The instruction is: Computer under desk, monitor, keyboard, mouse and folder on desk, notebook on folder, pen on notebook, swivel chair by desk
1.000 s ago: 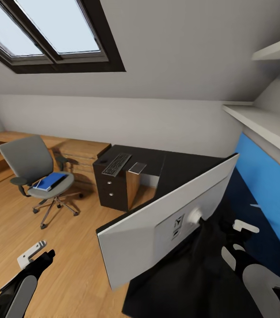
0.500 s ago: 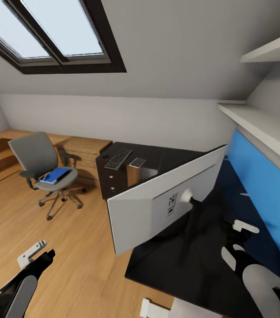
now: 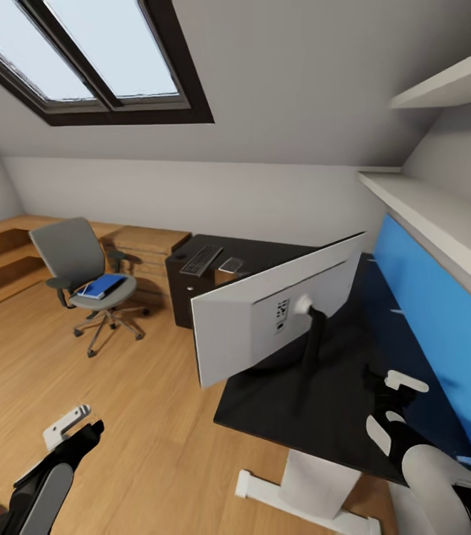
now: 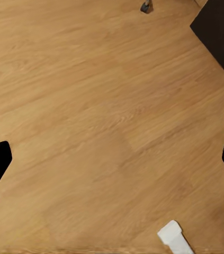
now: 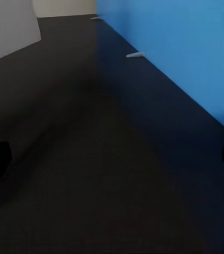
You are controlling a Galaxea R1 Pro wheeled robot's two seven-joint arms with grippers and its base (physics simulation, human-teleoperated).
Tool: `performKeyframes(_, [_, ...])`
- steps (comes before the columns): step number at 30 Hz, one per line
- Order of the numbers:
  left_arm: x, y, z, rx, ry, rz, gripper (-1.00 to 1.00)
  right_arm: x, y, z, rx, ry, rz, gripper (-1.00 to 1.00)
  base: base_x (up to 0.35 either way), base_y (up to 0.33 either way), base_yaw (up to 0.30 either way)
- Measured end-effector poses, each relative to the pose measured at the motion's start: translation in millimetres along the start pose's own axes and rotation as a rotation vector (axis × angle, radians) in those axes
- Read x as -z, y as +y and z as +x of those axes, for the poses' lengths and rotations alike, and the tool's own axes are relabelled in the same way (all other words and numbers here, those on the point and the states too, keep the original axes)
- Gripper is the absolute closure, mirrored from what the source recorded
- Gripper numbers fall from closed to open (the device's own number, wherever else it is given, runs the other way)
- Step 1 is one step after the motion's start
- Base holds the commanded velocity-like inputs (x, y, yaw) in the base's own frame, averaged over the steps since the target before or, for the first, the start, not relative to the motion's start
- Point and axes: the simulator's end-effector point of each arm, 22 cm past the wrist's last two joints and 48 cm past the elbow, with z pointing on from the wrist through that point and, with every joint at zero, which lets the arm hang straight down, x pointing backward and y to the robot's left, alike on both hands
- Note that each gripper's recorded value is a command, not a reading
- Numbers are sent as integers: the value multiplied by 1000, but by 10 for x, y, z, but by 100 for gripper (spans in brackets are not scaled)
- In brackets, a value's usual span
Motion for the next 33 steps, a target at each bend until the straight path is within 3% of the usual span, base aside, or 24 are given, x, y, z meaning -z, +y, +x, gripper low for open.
performKeyframes(7, [-30, -112, 341, -71, 61, 12, -100, 99, 275, 98, -18, 18, -32, -100, -320, 71, 0])
performKeyframes(9, [-36, -126, 430, -87, 76, 13, -100, 203, 547, 176, -36, 33, -65, -100, -242, 231, 0])
performKeyframes(11, [-34, -140, 455, -92, 80, 16, -100, 260, 682, 208, -46, 39, -80, -100, -154, 260, -58])
performKeyframes(12, [-6, -248, 543, -119, 90, 38, -100, 326, 850, 219, -32, 35, -111, -100, -78, 236, -139])
performKeyframes(14, [37, -382, 648, -168, 95, 62, -100, 355, 918, 210, -15, 27, -128, -100, -41, 130, -186])
performKeyframes(15, [65, -464, 731, -210, 97, 76, -100, 370, 961, 206, 1, 21, -142, -100, -8, 27, -245])
performKeyframes(16, [100, -557, 854, -279, 95, 89, -100, 398, 1031, 207, 31, 13, -167, -100, -5, 17, -252])
performKeyframes(17, [108, -573, 870, -293, 93, 92, -100, 403, 1043, 203, 36, 11, -172, -100, -3, 9, -258])
performKeyframes(26, [133, -617, 898, -310, 91, 101, -100, 442, 1130, 195, 49, 9, -208, -100, 0, 136, -257])
performKeyframes(28, [136, -621, 902, -310, 93, 103, -100, 522, 1312, 230, 43, 16, -249, -100, 0, 321, -65])
performKeyframes(29, [130, -609, 922, -313, 101, 103, -100, 671, 1627, 268, 88, 9, -327, -100, 0, 327, -22])
performKeyframes(33, [118, -589, 945, -317, 107, 101, -100, 836, 1933, 306, 152, -2, -398, -100, 0, 321, -10])
